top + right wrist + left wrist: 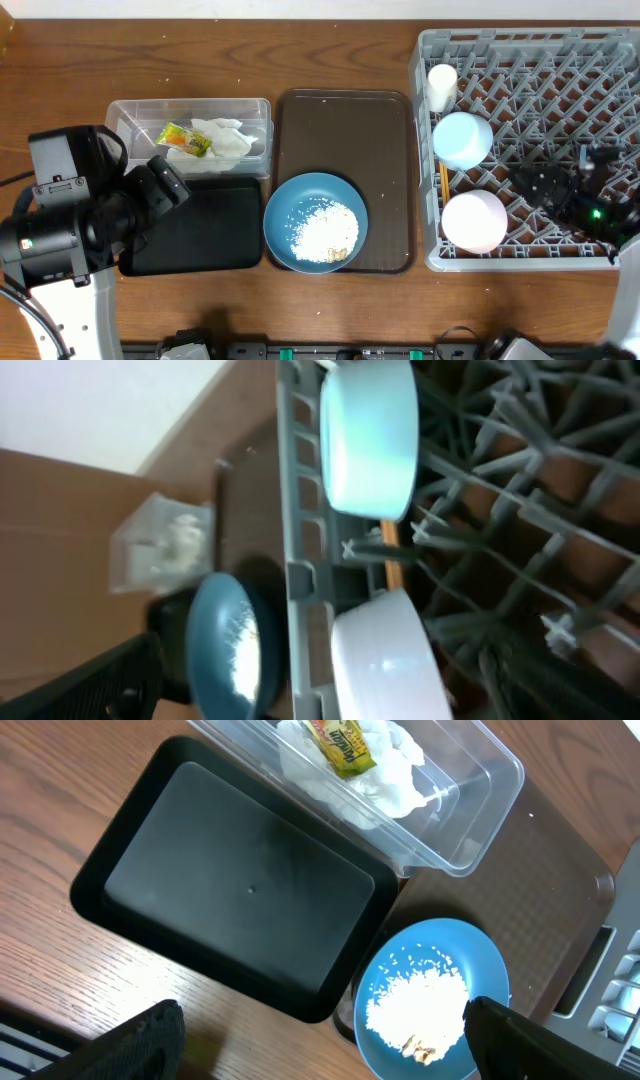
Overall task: Sort waste into correct bins and load items into the dishwasher rack
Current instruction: 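Withdraw the right gripper up and park it over the rack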
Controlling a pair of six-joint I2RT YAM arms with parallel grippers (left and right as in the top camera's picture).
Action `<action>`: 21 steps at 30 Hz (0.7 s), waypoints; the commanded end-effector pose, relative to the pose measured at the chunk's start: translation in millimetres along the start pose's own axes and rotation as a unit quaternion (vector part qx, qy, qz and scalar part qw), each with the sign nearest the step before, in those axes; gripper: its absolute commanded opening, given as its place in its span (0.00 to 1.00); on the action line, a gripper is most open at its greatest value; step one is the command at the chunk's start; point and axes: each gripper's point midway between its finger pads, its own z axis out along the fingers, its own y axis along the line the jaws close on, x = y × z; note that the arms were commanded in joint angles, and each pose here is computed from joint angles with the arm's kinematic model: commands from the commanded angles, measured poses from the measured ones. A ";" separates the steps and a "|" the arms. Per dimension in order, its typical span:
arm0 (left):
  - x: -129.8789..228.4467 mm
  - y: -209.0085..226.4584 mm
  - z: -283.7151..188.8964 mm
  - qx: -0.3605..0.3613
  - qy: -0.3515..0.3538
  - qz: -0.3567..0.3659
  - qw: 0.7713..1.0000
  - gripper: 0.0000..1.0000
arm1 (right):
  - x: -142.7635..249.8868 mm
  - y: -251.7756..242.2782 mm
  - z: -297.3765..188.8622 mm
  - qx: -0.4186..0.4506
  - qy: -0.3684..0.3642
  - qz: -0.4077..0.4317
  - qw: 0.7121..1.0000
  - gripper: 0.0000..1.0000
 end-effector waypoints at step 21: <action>-3.9 0.6 -4.0 -0.002 -0.009 -0.002 1.000 0.92 | 0.7 78.2 57.0 0.245 0.058 -0.246 0.936 0.99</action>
